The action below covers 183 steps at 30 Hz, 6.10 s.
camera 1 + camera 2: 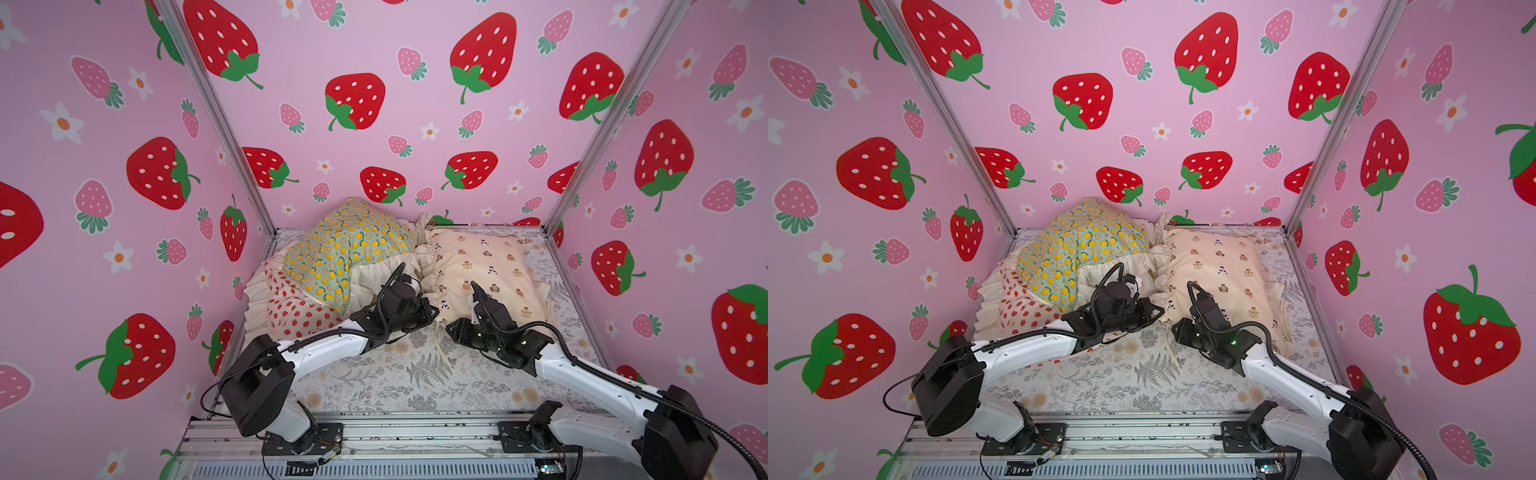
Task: Zip up pillowcases
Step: Zip the zipper on the pillowcase.
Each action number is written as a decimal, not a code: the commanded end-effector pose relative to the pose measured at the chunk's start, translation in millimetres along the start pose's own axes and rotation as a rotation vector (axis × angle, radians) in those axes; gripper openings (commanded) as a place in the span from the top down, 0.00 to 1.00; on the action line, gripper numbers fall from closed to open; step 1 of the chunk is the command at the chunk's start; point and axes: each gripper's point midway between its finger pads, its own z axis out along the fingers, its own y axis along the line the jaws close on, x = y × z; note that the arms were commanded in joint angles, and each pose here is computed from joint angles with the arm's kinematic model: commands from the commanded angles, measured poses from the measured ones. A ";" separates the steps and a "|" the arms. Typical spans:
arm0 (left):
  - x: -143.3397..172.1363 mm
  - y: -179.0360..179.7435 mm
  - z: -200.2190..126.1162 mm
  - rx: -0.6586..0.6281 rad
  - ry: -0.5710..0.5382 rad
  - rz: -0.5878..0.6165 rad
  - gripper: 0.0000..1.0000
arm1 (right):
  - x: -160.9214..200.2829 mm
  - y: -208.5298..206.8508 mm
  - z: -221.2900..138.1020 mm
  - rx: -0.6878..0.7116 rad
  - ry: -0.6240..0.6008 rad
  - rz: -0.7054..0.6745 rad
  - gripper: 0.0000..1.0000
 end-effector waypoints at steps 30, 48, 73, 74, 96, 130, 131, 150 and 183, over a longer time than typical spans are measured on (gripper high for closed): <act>-7.6 -51.5 -15.5 0.161 -0.002 -0.075 1.00 | -18.8 12.3 -16.3 -0.134 -0.202 -0.165 0.72; -16.3 -54.9 -28.3 0.194 -0.057 -0.240 1.00 | -17.8 29.9 -54.1 -0.312 -0.264 -0.109 0.61; -18.0 -49.5 -29.6 0.208 -0.088 -0.380 1.00 | -21.0 44.1 -65.4 -0.391 -0.241 -0.003 0.57; -17.8 -48.8 -29.7 0.207 -0.089 -0.385 1.00 | -21.7 41.8 -64.3 -0.384 -0.244 0.003 0.58; -16.1 -56.2 -29.8 0.219 -0.076 -0.380 1.00 | -42.3 39.9 -37.2 -0.371 -0.264 0.017 0.59; -15.4 -51.3 -27.8 0.195 -0.077 -0.366 1.00 | -46.7 33.6 -37.0 -0.328 -0.265 -0.026 0.71; -15.3 -51.7 -27.9 0.196 -0.078 -0.366 1.00 | -46.6 32.2 -36.4 -0.321 -0.266 -0.030 0.71; -17.4 -54.2 -27.0 0.196 -0.080 -0.361 1.00 | -33.8 22.3 -29.5 -0.282 -0.215 -0.071 0.74; -13.4 -54.9 -28.1 0.191 -0.072 -0.358 1.00 | -52.0 36.1 -30.6 -0.283 -0.257 -0.118 0.83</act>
